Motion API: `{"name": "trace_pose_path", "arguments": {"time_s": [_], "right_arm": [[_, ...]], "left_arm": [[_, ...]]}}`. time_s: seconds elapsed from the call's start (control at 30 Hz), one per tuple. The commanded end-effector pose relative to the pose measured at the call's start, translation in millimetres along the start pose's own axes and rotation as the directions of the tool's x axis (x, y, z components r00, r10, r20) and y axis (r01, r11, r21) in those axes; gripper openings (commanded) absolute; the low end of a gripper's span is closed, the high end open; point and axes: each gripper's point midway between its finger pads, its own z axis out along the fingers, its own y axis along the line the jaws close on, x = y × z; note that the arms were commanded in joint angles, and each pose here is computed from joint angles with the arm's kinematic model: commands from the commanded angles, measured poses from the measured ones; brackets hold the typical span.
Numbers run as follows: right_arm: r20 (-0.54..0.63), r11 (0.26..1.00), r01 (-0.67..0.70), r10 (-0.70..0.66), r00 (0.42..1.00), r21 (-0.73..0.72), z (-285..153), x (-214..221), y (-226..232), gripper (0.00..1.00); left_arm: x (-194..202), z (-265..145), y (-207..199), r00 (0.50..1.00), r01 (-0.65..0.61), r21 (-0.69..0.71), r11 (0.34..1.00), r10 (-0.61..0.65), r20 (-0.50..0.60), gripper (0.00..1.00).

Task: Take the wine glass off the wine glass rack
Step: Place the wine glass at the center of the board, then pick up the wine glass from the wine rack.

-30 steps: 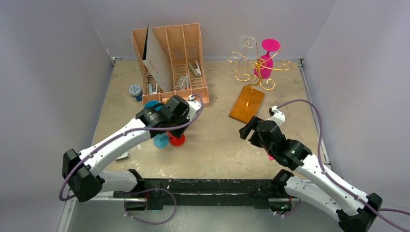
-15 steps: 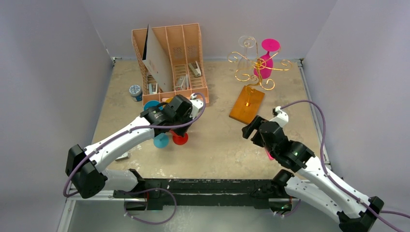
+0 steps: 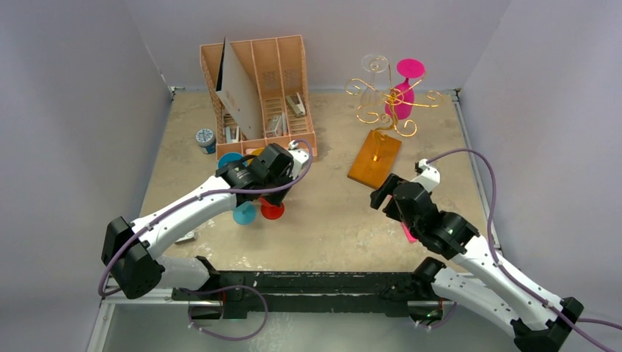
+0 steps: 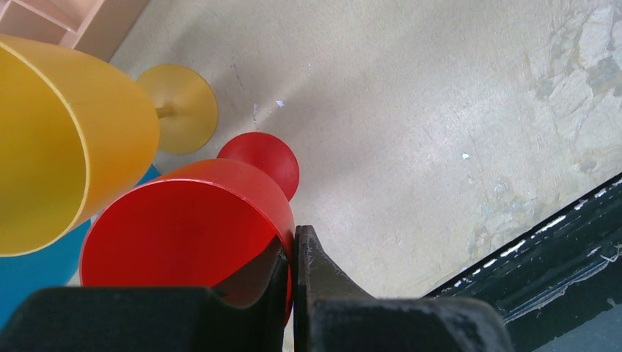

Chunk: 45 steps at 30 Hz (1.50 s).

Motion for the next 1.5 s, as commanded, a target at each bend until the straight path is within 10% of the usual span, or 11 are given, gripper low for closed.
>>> {"name": "trace_pose_path", "arguments": {"time_s": [0.0,0.3,0.53,1.03,1.47], "right_arm": [[0.039,1.000,0.009,-0.010,0.999,0.008,-5,-16,5,0.79],[0.039,1.000,0.015,-0.016,0.999,0.014,-7,-18,3,0.79],[0.043,1.000,0.017,-0.017,0.999,0.012,-9,-19,2,0.79],[0.027,0.990,0.083,-0.081,0.996,-0.115,-14,-20,27,0.81],[-0.012,0.644,0.421,-0.556,0.831,-0.639,-61,-15,147,0.79]], "left_arm": [[0,3,4,0.999,0.044,-0.039,0.998,-0.043,0.010,0.00],[2,-3,14,0.996,0.078,-0.104,0.991,-0.082,-0.036,0.05],[-15,-14,10,0.994,0.104,-0.077,0.992,-0.102,0.033,0.39],[-54,-66,-1,0.970,0.142,0.022,0.990,-0.143,0.199,0.61],[-66,-115,23,0.909,0.234,-0.047,0.971,-0.202,0.364,0.80]]}}
